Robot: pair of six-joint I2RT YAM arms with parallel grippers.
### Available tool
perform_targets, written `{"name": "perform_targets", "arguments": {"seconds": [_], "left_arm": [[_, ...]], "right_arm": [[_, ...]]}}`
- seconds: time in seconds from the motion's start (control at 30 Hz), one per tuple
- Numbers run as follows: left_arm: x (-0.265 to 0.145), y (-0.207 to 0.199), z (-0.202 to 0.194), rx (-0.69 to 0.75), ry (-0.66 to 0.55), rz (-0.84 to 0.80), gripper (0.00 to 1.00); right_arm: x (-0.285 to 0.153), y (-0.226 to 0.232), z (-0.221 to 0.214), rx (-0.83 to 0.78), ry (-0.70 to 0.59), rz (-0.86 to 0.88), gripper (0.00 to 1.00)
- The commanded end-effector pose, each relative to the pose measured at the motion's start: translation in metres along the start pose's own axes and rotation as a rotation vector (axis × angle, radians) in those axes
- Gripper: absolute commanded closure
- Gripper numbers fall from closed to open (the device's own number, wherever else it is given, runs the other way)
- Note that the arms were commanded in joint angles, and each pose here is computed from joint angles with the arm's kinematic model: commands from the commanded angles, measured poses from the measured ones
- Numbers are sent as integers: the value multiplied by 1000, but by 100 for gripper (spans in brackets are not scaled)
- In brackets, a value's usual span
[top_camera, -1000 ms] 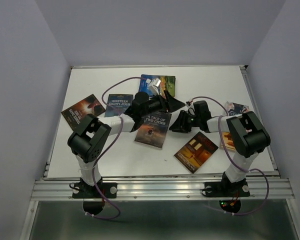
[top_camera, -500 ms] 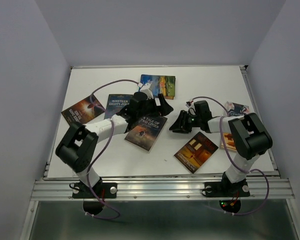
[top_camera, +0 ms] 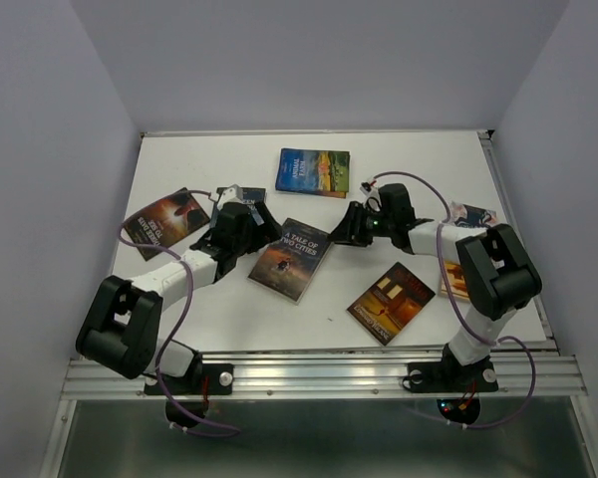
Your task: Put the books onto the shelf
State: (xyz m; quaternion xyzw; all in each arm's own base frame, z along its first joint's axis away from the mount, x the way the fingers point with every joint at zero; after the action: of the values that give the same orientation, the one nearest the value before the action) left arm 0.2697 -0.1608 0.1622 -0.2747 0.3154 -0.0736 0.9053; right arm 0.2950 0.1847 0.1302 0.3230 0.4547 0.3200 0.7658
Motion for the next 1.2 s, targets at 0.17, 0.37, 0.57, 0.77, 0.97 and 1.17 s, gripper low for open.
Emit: {"name": "perform_targets", "arguments": {"seconds": [0.17,0.37,0.57,0.77,0.97,1.17], "left_arm": [[-9,40,-34,-62,47,94,1],[-8,50,-46,-82,73,87,2],[-12,49,-55,-69,137,22,6],[-23,43,-65,-75,209,-68,24],[-31,29,-73,-46,245,-120,26],[-30,21,-76,-25,263,-138,28]], "right_arm": [[29,15,20,-60,-25,28,55],[29,8,15,-68,-41,-48,54],[26,-1,7,-46,-24,-128,52],[20,2,6,-61,-43,-133,47],[21,6,6,-73,-22,-78,46],[22,12,5,-67,13,1,47]]}}
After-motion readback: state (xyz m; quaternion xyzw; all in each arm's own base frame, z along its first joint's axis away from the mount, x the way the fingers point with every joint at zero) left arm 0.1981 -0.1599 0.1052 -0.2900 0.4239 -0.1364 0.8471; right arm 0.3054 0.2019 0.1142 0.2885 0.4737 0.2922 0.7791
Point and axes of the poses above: each gripper's point midway between its finger pads, its own x axis out along the fingers, its own y axis along the line the jaws close on, z = x × y, the point moved 10 cm from there along -x, back along the fingers, and after that the axes turned 1 degree about x, right-handed, at the moved point
